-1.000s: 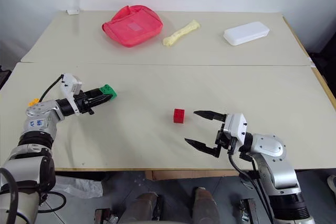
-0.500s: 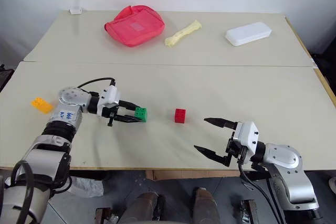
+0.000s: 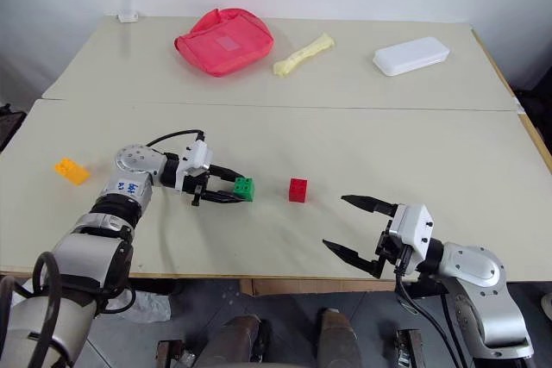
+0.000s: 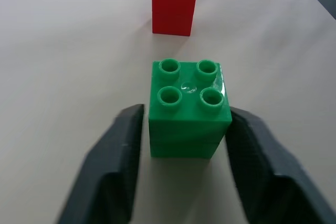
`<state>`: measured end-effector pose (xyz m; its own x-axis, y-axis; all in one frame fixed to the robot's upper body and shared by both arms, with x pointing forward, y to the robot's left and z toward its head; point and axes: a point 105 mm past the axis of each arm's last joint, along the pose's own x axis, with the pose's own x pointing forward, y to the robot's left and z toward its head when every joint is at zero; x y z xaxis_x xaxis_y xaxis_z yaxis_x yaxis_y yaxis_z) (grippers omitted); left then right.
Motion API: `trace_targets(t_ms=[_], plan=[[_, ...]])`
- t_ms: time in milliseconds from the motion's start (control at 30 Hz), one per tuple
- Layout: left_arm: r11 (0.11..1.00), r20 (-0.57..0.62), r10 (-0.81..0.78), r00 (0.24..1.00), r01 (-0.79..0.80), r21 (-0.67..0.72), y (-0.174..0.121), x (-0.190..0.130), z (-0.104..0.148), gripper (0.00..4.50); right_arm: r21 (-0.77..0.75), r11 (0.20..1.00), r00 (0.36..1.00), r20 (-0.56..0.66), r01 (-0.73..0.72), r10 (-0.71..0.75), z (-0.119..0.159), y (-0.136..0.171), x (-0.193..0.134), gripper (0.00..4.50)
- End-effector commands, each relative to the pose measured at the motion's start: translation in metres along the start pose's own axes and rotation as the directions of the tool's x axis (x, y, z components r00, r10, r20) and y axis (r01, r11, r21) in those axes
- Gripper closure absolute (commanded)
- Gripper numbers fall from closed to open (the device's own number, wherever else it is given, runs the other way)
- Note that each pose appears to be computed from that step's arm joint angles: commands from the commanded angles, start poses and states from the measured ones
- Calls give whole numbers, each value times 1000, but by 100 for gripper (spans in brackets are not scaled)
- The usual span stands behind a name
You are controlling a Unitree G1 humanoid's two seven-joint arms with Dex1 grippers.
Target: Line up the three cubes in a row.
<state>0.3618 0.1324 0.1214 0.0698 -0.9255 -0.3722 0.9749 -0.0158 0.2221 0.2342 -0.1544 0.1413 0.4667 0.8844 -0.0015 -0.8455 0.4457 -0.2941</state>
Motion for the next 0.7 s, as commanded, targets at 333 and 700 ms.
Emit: trace_targets(t_ms=[333, 700], plan=[[889, 224, 455, 862, -452, -67, -29, -104, 19, 3, -5, 981, 971, 141, -193, 192, 23, 15, 37, 0], [32, -27, 999, 44, -934, -356, -145, -221, -38, 3, -51, 940, 901, 271, -338, 339, 55, 9, 80, 0]])
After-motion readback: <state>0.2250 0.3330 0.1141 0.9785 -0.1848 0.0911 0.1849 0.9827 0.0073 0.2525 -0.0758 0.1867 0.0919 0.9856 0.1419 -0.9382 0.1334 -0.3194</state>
